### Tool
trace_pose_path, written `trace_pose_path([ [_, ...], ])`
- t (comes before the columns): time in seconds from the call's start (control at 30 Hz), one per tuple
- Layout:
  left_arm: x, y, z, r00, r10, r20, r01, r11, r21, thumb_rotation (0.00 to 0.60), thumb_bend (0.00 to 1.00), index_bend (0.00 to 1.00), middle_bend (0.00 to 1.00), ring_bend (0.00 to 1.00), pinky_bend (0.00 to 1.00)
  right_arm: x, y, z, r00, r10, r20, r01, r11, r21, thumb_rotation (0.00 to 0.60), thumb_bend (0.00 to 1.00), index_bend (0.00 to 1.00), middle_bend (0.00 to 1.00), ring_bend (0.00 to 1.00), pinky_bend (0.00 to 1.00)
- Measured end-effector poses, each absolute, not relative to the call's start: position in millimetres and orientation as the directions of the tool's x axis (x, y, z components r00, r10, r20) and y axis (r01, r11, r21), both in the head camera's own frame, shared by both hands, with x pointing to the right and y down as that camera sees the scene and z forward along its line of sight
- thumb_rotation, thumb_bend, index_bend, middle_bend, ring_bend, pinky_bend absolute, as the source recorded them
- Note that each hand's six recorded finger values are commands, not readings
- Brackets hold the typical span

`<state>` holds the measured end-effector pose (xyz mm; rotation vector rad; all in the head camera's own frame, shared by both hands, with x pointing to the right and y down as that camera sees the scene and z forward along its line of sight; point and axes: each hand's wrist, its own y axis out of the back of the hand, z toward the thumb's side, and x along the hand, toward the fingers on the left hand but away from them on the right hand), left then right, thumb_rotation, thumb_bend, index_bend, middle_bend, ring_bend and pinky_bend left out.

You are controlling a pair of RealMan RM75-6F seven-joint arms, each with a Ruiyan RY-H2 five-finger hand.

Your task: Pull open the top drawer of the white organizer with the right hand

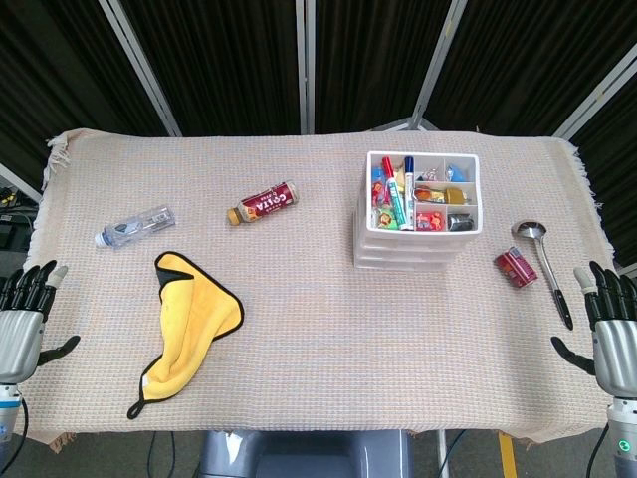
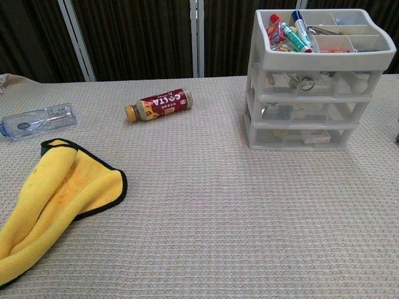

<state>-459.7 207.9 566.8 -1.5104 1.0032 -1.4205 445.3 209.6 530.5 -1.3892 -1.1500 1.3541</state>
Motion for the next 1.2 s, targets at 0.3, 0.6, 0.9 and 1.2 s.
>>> trace_pose_path([
  [0.3, -459.8, 207.4, 567.7, 0.051, -0.934, 0.354, -0.017, -0.355, -0.935, 0.6, 0.04, 0.0, 0.0, 0.0, 0.0, 445.0, 209.9, 532.5, -0.017, 0.975, -0.22, 0.043, -0.219, -0.975, 0.6, 0.06, 0.0, 0.0, 0.0, 0.0],
  [0.6, -459.2, 206.2, 563.0, 0.064, -0.938, 0.341, -0.027, -0.344, -0.939, 0.6, 0.05, 0.0, 0.0, 0.0, 0.0, 444.8, 209.8, 530.8, -0.026, 0.975, -0.219, 0.051, -0.217, -0.975, 0.6, 0.07, 0.0, 0.0, 0.0, 0.0],
  [0.9, -459.4, 207.6, 563.9, 0.058, -0.933, 0.354, -0.022, -0.356, -0.934, 0.6, 0.05, 0.0, 0.0, 0.0, 0.0, 441.8, 209.7, 532.0, -0.012, 0.975, -0.221, 0.054, -0.22, -0.974, 0.6, 0.06, 0.0, 0.0, 0.0, 0.0],
  [1.2, -462.0, 209.7, 562.7, 0.045, -0.935, 0.352, -0.019, -0.353, -0.935, 0.6, 0.05, 0.0, 0.0, 0.0, 0.0, 436.4, 209.3, 536.9, 0.002, 0.971, -0.238, 0.069, -0.238, -0.969, 0.6, 0.06, 0.02, 0.17, 0.19, 0.28],
])
